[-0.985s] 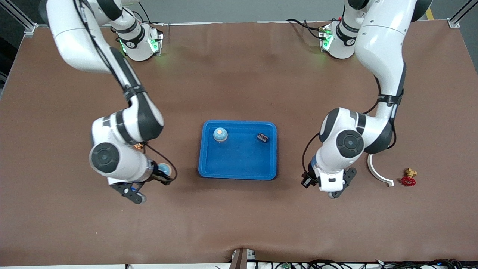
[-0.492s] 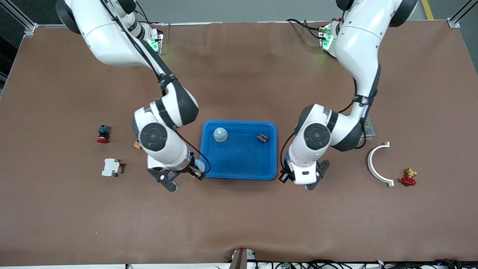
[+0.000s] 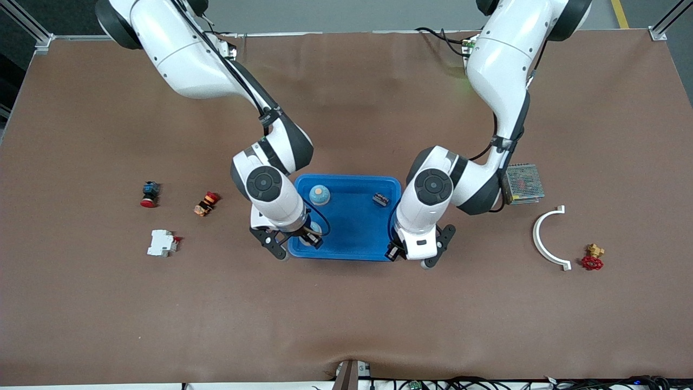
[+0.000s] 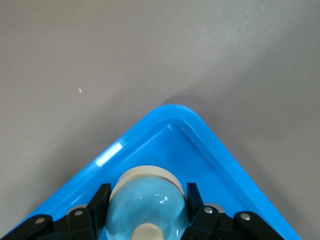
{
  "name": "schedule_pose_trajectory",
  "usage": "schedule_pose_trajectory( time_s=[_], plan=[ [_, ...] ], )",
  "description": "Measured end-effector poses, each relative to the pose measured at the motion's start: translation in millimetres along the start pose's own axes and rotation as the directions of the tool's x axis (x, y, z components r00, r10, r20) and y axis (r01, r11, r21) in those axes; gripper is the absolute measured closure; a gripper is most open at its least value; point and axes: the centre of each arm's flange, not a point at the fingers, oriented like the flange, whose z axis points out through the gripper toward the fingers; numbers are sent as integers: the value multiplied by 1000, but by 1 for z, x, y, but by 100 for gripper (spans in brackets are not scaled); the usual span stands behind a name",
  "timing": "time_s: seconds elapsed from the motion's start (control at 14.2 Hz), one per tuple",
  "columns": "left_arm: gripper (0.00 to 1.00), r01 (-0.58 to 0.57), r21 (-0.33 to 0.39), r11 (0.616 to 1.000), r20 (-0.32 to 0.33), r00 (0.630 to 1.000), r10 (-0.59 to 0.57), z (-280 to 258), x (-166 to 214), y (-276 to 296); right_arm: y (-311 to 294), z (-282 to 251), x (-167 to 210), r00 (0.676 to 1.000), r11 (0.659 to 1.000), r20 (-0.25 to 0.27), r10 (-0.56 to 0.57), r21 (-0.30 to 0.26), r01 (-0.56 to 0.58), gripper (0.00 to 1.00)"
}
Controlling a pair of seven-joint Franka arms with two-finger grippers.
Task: Place electrolytic capacitor and blue bell in tray
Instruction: 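Move the bell and capacitor over the blue tray with both grippers, then open both grippers to set the bell and capacitor in the tray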
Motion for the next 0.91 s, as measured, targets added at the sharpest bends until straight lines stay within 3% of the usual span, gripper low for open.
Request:
schedule_pose_trajectory(
  time_s=[0.91],
  plan=[
    [67, 110, 26, 994, 5, 994, -110, 38, -64, -9, 11, 45, -25, 999, 997, 25, -26, -69, 27, 34]
  ],
)
